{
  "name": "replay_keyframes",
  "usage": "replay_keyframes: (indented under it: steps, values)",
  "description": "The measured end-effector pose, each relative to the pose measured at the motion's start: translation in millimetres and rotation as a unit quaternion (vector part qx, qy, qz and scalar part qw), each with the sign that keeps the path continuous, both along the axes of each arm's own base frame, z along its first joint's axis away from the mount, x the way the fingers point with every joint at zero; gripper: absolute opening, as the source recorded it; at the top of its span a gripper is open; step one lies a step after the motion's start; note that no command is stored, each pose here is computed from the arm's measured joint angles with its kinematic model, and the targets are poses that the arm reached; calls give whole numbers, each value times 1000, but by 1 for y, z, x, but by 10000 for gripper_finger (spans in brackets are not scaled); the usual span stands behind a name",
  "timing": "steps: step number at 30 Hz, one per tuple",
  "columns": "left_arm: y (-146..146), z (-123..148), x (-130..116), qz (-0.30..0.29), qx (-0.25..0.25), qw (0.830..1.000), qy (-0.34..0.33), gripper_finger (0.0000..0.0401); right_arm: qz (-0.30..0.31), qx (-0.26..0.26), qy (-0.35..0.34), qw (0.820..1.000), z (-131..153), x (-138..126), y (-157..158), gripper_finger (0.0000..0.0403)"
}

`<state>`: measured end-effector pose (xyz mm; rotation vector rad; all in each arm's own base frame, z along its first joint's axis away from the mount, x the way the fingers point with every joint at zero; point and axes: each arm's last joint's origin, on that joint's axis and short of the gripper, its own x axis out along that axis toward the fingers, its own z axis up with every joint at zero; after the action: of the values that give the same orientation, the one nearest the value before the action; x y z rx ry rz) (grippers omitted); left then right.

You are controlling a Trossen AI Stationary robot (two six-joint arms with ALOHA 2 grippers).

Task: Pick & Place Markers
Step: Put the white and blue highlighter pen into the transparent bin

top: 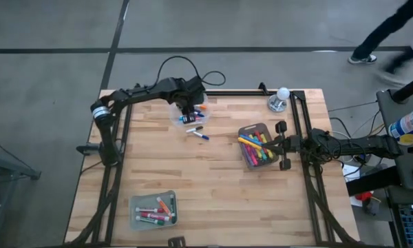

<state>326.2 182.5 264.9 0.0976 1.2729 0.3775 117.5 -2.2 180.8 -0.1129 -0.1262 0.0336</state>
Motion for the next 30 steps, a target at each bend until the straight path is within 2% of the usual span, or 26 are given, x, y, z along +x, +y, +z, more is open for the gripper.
replay_keyframes:
  steps: [4,10,16,23,30]
  values:
    - [-22,4,7,-42,-5,999,-7,122,0,0,0,1000,0,0,0,8]
    - [-51,-1,16,-110,-57,992,-17,122,0,0,0,1000,0,0,0,8]
    - [-73,-8,26,-145,-56,987,-28,122,0,-1,0,1000,0,0,0,8]
    - [-91,-40,30,-187,-41,981,-41,122,0,0,0,1000,0,0,0,8]
    - [-93,-68,28,-198,-25,978,-65,122,0,-1,0,1000,0,0,0,8]
